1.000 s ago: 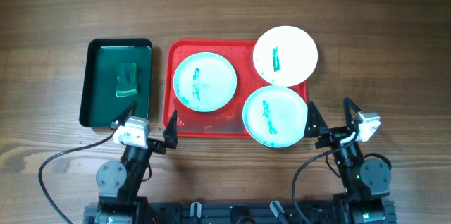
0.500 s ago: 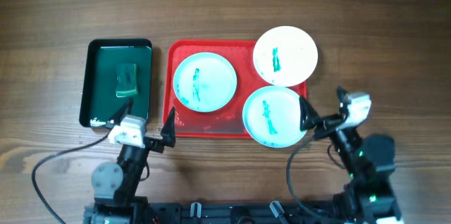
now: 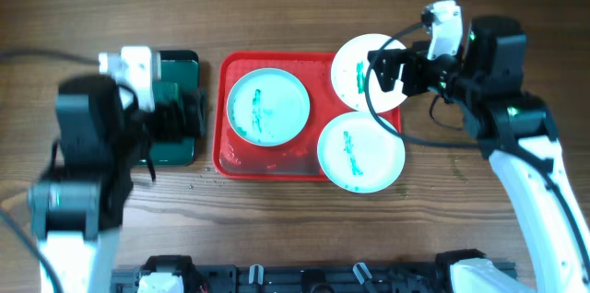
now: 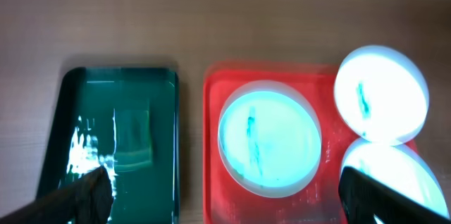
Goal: Clean dirty plates on tray and stack at the side
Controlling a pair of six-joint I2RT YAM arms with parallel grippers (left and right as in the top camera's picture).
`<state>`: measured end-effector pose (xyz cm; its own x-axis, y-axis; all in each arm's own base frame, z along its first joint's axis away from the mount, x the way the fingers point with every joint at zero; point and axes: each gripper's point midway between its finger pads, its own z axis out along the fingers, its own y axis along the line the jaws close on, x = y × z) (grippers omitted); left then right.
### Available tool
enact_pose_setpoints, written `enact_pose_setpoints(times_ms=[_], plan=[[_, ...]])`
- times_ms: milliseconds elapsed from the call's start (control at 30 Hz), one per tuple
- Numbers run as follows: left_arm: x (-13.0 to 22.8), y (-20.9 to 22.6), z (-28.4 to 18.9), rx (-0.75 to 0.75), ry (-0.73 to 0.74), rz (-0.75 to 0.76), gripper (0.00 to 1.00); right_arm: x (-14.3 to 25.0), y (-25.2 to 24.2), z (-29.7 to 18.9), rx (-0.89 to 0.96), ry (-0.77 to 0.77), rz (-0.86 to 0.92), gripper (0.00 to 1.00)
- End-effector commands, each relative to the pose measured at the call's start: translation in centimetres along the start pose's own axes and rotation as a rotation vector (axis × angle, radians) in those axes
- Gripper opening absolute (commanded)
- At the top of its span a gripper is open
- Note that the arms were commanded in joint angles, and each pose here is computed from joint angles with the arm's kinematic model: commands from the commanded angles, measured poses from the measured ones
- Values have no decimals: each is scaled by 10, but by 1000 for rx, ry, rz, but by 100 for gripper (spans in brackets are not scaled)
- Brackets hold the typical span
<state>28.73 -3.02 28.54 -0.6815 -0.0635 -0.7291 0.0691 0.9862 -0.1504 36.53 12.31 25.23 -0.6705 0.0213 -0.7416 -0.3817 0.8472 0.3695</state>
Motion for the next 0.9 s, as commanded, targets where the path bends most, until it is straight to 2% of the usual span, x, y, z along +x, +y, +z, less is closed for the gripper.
enact_pose_setpoints(times_ms=[0, 67, 100, 200, 267, 400, 467, 533, 567, 600, 700, 800, 867], plan=[[-7, 7, 26, 1, 231, -86, 100, 11, 20, 18, -154, 127, 9, 100], [8, 13, 60, -4, 413, -121, 100, 37, 22, 41, -167, 286, 50, 100], [14, 13, 73, 3, 457, -131, 100, 45, 24, 49, -173, 339, 65, 100], [29, 9, 103, 56, 551, -164, 100, 75, 38, 75, -191, 484, 88, 100], [30, 6, 115, 83, 561, -175, 100, 93, 47, 92, -176, 542, 72, 100], [16, 6, 124, 89, 497, -160, 100, 96, 58, 131, -177, 507, 44, 100], [16, 11, 125, 67, 493, -154, 100, 90, 57, 150, -163, 470, 147, 100], [14, 25, 127, -15, 479, -132, 100, 94, 52, 164, -149, 470, 190, 88], [14, 31, 127, -47, 477, -128, 100, 99, 44, 171, -106, 475, 197, 77], [14, 38, 126, -91, 475, -137, 100, 104, 33, 177, -35, 476, 226, 72], [13, 76, 121, -309, 445, -245, 100, 121, 10, 194, 117, 481, 203, 64], [14, 87, 121, -333, 446, -270, 99, 143, 8, 207, 181, 515, 165, 55], [17, 92, 124, -340, 458, -281, 95, 156, 1, 214, 222, 538, 148, 45]])
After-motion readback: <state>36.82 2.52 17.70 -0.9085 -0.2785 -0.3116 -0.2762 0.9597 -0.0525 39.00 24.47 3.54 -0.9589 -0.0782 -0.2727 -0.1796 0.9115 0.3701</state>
